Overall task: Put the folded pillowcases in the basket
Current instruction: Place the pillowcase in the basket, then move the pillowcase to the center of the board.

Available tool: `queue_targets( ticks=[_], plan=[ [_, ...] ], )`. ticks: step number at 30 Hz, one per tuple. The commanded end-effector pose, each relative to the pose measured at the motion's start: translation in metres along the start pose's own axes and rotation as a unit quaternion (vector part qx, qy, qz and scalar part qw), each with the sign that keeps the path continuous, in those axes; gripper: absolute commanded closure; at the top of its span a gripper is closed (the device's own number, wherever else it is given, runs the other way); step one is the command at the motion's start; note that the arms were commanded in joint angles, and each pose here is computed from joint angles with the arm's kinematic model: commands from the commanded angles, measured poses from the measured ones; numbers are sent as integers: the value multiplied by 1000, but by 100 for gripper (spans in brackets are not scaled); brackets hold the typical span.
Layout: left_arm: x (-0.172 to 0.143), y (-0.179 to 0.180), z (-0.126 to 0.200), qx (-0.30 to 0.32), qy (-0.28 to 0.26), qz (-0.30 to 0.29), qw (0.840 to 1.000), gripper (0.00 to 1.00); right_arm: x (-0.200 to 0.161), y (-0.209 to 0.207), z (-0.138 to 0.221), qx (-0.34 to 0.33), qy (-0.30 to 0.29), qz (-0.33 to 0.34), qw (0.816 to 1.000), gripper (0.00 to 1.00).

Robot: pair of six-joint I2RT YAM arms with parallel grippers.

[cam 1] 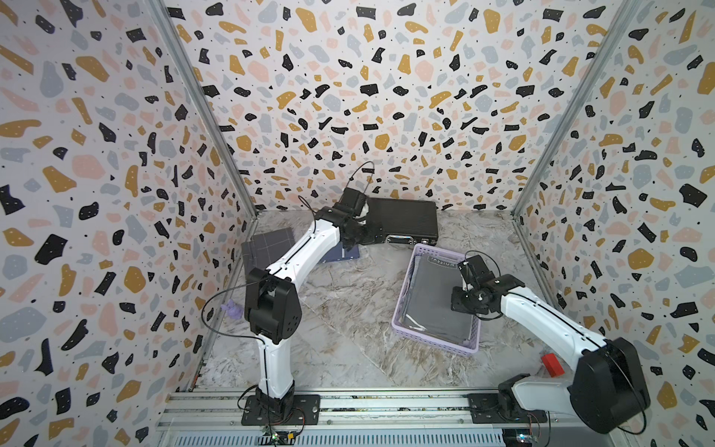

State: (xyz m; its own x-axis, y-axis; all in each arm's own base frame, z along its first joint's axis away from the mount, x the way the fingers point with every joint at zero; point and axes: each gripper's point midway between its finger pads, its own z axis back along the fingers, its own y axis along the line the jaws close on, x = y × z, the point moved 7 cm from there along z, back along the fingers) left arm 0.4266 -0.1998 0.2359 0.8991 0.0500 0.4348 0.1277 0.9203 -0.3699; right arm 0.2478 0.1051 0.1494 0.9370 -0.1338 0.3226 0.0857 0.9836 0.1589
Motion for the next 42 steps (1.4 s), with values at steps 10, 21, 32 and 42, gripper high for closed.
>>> queue_targets(
  ticks=[10,21,32,42],
  plan=[
    [63,93,-78,110,-18,42,993,100,-11,-1,-2,35,-14,-7,999,100],
    [38,140,-120,126,78,138,979,82,-1,11,32,85,-34,11,996,100],
    [-85,146,-90,157,191,201,948,91,15,24,74,137,-82,2,987,100],
    [-190,95,-29,173,150,187,955,95,12,48,97,182,-89,23,979,100]
  ],
)
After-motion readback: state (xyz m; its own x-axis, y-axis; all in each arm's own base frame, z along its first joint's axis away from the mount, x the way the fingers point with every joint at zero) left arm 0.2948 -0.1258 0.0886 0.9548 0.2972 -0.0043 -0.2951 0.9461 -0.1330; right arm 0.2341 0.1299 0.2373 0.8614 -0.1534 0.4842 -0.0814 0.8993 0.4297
